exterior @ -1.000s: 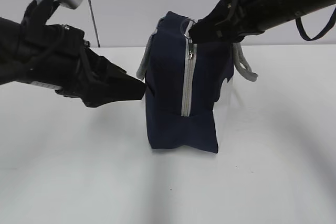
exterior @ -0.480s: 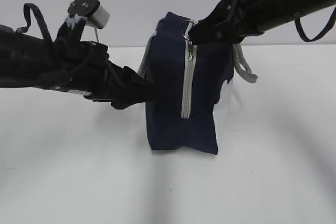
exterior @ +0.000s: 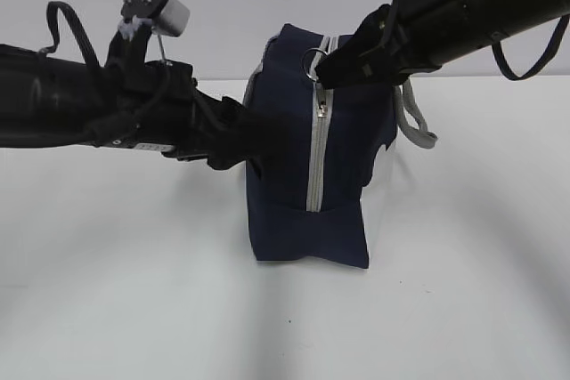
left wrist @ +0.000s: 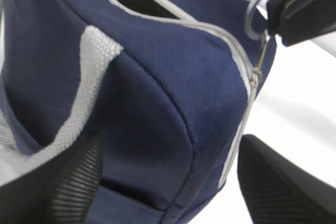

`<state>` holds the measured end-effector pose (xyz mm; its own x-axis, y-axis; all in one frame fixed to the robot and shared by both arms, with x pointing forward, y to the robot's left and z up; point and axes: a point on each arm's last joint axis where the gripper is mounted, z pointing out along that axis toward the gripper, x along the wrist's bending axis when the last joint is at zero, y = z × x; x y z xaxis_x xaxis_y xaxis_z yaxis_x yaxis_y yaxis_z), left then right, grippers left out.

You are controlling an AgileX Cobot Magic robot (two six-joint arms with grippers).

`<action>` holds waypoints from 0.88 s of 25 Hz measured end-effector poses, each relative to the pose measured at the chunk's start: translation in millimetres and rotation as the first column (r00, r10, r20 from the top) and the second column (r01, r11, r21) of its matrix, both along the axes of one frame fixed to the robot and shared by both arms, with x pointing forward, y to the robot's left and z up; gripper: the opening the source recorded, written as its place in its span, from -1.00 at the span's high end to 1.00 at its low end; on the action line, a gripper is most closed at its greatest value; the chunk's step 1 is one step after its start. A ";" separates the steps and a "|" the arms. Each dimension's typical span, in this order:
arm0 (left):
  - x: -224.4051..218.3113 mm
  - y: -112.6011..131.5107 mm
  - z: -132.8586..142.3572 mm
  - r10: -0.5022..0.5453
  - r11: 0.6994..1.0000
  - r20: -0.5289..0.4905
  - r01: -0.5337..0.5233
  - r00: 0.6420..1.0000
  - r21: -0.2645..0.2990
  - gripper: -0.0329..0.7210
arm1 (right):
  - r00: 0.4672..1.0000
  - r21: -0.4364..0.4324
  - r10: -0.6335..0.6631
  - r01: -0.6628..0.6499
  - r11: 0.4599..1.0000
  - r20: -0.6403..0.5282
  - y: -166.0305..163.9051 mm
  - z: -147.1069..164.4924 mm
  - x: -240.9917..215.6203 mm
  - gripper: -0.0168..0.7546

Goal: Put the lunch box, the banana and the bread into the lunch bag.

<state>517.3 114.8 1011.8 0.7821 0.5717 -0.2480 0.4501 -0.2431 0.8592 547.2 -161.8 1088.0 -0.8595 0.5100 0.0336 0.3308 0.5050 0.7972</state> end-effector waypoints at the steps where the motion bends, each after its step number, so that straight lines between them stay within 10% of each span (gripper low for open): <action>1: 0.5 -1.0 -2.2 -0.004 1.000 -0.010 0.004 1.000 -0.007 -0.49 | 1.000 0.000 0.000 0.000 1.000 0.000 0.0 0.0 0.0 1.00; 10: 2.8 -5.2 -9.3 -0.009 0.999 -0.055 0.006 0.998 -0.054 -0.05 | 1.000 0.000 0.001 -0.001 1.000 0.000 0.1 0.4 0.0 1.00; 16: 3.0 -5.2 -9.1 -0.009 0.999 -0.054 0.006 0.999 -0.053 0.83 | 1.000 0.003 -0.001 0.001 1.000 0.000 0.2 0.4 0.2 1.00; 22: 3.0 -5.4 -9.7 -0.012 0.998 -0.055 0.009 0.998 -0.054 0.90 | 1.000 0.007 -0.012 0.012 1.000 0.027 0.6 6.5 4.8 1.00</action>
